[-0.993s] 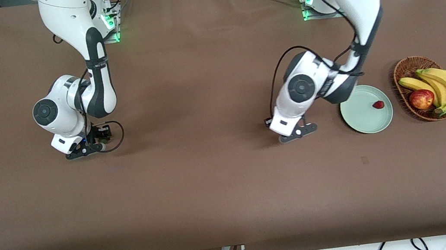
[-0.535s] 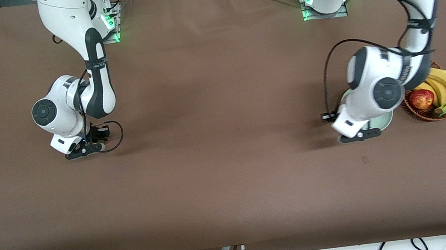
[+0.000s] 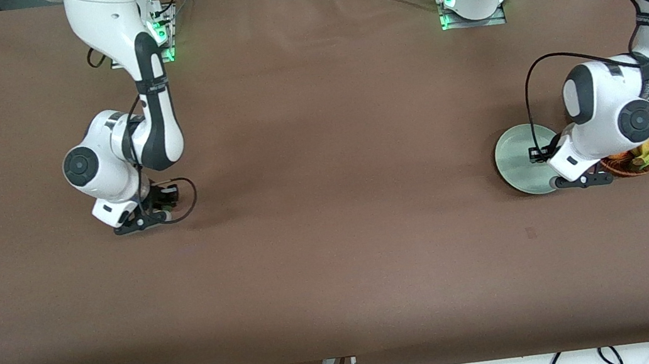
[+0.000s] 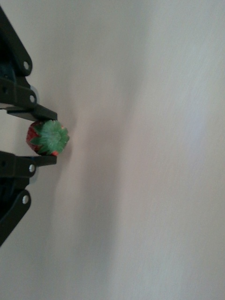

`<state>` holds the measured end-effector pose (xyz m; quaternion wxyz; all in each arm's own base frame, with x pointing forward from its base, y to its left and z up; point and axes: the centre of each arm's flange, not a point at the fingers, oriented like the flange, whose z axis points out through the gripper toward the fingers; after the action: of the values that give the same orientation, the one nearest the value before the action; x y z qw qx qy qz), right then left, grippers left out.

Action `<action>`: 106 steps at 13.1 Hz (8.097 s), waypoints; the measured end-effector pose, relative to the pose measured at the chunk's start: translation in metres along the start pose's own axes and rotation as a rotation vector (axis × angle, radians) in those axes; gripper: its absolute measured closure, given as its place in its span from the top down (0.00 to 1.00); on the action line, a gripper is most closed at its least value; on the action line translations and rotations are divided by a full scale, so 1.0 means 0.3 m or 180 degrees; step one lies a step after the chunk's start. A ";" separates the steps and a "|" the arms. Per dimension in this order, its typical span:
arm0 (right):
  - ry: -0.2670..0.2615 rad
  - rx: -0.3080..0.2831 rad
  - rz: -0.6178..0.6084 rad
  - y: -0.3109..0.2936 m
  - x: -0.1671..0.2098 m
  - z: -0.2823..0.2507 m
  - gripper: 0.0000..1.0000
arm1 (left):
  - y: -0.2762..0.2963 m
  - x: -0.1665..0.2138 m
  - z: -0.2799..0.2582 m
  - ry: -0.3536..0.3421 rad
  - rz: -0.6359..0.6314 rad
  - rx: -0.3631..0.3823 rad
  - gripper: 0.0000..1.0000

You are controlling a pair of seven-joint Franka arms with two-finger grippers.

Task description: Collect all strawberries into plate

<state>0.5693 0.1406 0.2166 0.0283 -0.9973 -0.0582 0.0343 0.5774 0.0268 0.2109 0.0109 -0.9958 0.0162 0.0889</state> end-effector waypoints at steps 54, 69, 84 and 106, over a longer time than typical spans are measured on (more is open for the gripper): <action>-0.0101 0.0008 0.0494 0.011 -0.202 -1.144 1.00 | 0.771 -0.059 -0.063 0.0110 -0.0879 -0.0110 0.33; 0.0023 0.0022 0.0347 0.095 -0.175 -1.192 1.00 | 0.123 0.027 0.021 -0.0010 -0.0213 -0.0127 0.70; 0.0244 0.0023 0.0453 0.161 -0.157 -1.301 1.00 | 0.140 -0.282 -1.004 0.0230 0.0103 -0.0351 1.00; 0.0218 0.0021 0.0456 0.162 -0.153 -1.292 1.00 | 0.148 -0.281 -1.140 0.0140 0.0167 -0.0027 1.00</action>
<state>0.5571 0.0666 0.6028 0.0310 -0.9994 0.0145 0.0022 0.5535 -0.0235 0.5615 0.0041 -0.9968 0.0422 0.0673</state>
